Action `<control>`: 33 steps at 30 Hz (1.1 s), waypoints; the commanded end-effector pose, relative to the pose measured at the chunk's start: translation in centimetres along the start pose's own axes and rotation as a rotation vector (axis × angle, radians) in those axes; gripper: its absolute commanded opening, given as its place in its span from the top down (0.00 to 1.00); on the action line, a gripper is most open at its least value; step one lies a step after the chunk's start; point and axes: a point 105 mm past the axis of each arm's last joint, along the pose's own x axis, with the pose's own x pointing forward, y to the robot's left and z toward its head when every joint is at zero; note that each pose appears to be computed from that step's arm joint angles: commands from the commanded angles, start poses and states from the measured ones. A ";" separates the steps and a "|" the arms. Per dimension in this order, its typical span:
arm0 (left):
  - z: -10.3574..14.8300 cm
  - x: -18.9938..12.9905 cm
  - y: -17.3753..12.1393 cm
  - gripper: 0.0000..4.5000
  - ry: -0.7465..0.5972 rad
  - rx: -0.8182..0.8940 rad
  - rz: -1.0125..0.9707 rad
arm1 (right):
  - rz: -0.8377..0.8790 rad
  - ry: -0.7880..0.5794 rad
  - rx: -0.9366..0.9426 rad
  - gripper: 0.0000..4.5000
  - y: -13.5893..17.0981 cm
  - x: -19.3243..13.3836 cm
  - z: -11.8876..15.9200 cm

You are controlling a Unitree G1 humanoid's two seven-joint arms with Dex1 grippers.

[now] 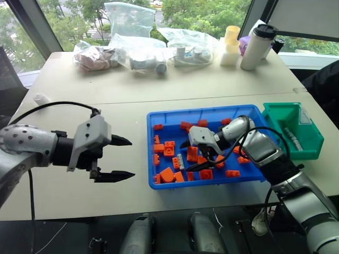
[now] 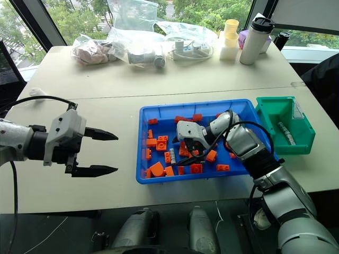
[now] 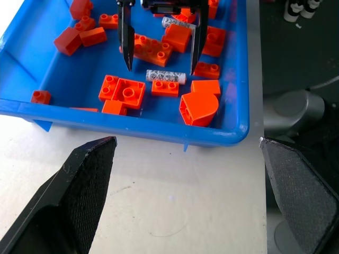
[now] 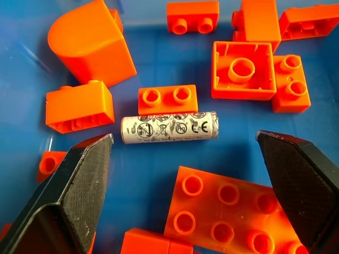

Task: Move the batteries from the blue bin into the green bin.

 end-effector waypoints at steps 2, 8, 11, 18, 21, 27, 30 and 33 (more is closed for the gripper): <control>0.5 0.1 0.1 0.00 -0.017 0.035 0.014 | -0.008 0.015 -0.056 0.06 -0.3 0.1 0.7; 0.5 0.4 0.4 0.00 -0.028 0.041 0.022 | -0.025 0.011 -0.075 0.51 -0.6 0.3 0.9; 0.6 0.5 0.6 0.00 -0.031 0.046 0.024 | -0.052 -0.009 -0.090 0.51 -0.8 -0.2 1.5; 1.9 1.2 1.3 0.00 -0.143 0.047 0.041 | -0.372 -0.103 -0.027 0.51 -3.6 -7.8 3.7; 3.1 2.5 2.2 0.00 -0.255 0.038 0.065 | -0.620 -0.189 0.098 0.51 -4.5 -13.5 3.9; 4.8 5.6 3.9 0.00 -0.388 0.043 0.066 | -1.143 -0.227 0.330 0.51 -3.5 -23.2 0.2; 5.9 7.4 5.0 0.00 -0.445 0.054 0.063 | -1.382 -0.114 0.456 0.51 -1.2 -26.6 -4.2; 6.5 8.3 5.2 0.00 -0.480 0.060 0.043 | -1.493 -0.005 0.502 0.51 0.3 -27.8 -7.0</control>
